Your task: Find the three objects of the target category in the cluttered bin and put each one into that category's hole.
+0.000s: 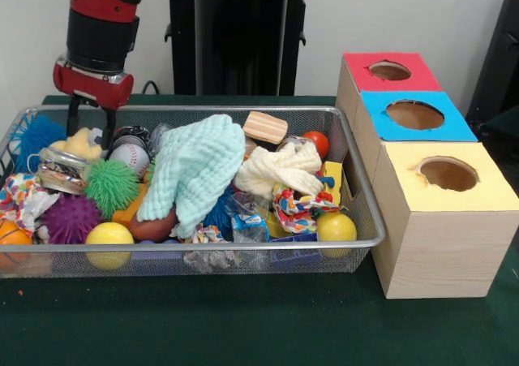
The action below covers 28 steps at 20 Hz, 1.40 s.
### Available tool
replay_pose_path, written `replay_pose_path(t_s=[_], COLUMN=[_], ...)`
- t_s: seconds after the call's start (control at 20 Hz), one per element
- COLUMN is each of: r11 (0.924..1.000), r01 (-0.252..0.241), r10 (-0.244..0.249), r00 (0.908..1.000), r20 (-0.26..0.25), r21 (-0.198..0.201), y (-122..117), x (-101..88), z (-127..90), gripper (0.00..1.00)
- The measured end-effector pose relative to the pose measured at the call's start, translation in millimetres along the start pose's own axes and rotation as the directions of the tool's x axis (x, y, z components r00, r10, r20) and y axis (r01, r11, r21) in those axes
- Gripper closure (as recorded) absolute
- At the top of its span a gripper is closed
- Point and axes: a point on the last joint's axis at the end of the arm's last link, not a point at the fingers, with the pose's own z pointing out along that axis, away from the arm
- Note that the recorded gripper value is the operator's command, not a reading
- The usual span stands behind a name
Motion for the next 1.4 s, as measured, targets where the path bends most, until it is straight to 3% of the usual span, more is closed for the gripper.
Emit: replay_pose_path(t_s=[0.25, 0.5, 0.6, 0.8, 0.9, 0.95, 1.0, 1.05, 1.1, 1.15, 1.4], r11=[0.9996, 0.9935, 0.9825, 0.9673, 0.9500, 0.9474, 0.9369, 0.9327, 0.9201, 0.9133, 0.8916], r01=[-0.026, -0.105, -0.171, -0.231, -0.286, -0.294, -0.322, -0.332, -0.363, -0.378, -0.419], r10=[0.026, 0.106, 0.174, 0.237, 0.293, 0.301, 0.329, 0.339, 0.369, 0.384, 0.425], r00=[0.9995, 0.9940, 0.9840, 0.9705, 0.9552, 0.9529, 0.9438, 0.9402, 0.9292, 0.9233, 0.9051], r20=[-0.014, -0.026, -0.038, -0.045, -0.041, -0.040, -0.032, -0.029, -0.017, -0.011, 0.000], r21=[0.012, 0.042, 0.075, 0.104, 0.125, 0.128, 0.137, 0.140, 0.148, 0.151, 0.171], y=[-7.2, -10.9, -5.0, 5.4, 16.3, 17.7, 23.2, 24.9, 29.7, 32.2, 39.1], x=[5.9, 12.3, 13.7, 12.1, 9.3, 8.9, 7.0, 6.4, 3.9, 2.5, 0.0], z=[3.8, 10.7, 11.8, 11.4, 11.1, 11.0, 11.4, 11.5, 11.9, 12.2, 13.0], gripper=[0.00, 0.00, 0.00, 0.00, 0.00, 0.00, 0.00, 0.00, 0.00, 0.00, 0.00])
